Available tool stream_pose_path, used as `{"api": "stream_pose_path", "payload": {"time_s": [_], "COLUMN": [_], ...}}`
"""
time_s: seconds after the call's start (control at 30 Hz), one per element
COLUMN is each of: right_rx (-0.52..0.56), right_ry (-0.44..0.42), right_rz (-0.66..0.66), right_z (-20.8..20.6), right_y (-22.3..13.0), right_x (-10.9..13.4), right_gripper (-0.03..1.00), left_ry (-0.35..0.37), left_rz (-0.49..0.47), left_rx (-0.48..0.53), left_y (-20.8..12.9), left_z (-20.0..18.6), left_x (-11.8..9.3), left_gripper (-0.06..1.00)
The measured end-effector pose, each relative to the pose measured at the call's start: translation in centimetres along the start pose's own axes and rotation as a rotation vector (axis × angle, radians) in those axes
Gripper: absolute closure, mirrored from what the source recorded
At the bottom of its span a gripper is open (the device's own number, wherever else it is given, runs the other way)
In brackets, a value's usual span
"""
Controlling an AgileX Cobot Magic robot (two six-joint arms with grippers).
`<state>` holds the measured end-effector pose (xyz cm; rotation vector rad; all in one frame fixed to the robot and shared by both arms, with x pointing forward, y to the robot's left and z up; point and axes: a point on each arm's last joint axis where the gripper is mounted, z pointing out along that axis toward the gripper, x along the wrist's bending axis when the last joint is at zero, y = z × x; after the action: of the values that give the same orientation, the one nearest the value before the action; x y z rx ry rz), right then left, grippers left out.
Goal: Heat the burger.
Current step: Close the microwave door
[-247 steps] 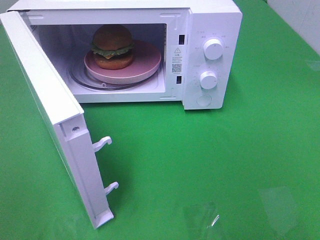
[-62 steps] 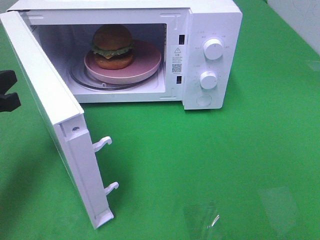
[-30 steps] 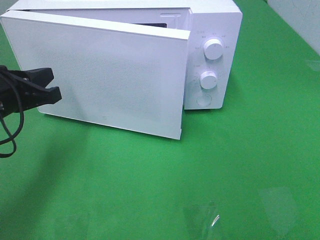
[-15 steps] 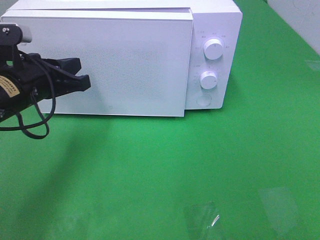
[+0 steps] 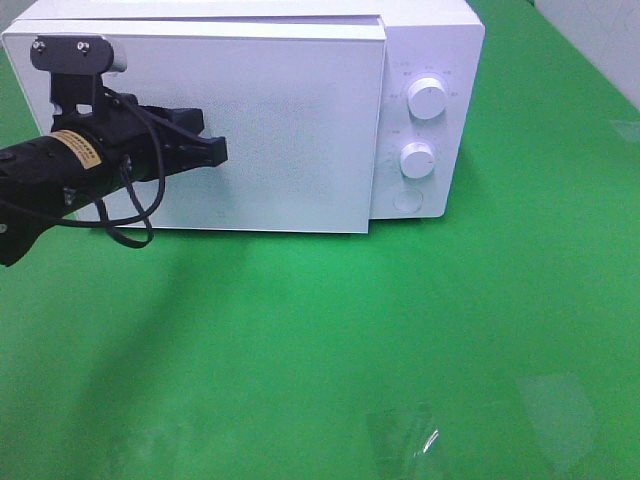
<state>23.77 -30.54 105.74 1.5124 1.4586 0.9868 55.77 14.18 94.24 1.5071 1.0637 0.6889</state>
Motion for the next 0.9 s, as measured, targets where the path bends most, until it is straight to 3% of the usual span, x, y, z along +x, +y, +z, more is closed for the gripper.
{"api": "stream_pose_path", "payload": {"time_s": [0.33,0.9], "right_rx": [0.000,0.000], "right_ry": [0.000,0.001], "right_rz": [0.000,0.001], "right_z": [0.0,0.0], "right_y": [0.0,0.0], "right_x": [0.0,0.0], "right_gripper": [0.21,0.21], "left_ry": [-0.058,-0.130], "left_rz": [0.052,0.109], "left_rx": [0.078,0.110], "left_y": [-0.7,-0.5], "left_z": [2.4,5.8], "left_x": [-1.4,-4.1], "left_gripper": [0.94,0.94]}}
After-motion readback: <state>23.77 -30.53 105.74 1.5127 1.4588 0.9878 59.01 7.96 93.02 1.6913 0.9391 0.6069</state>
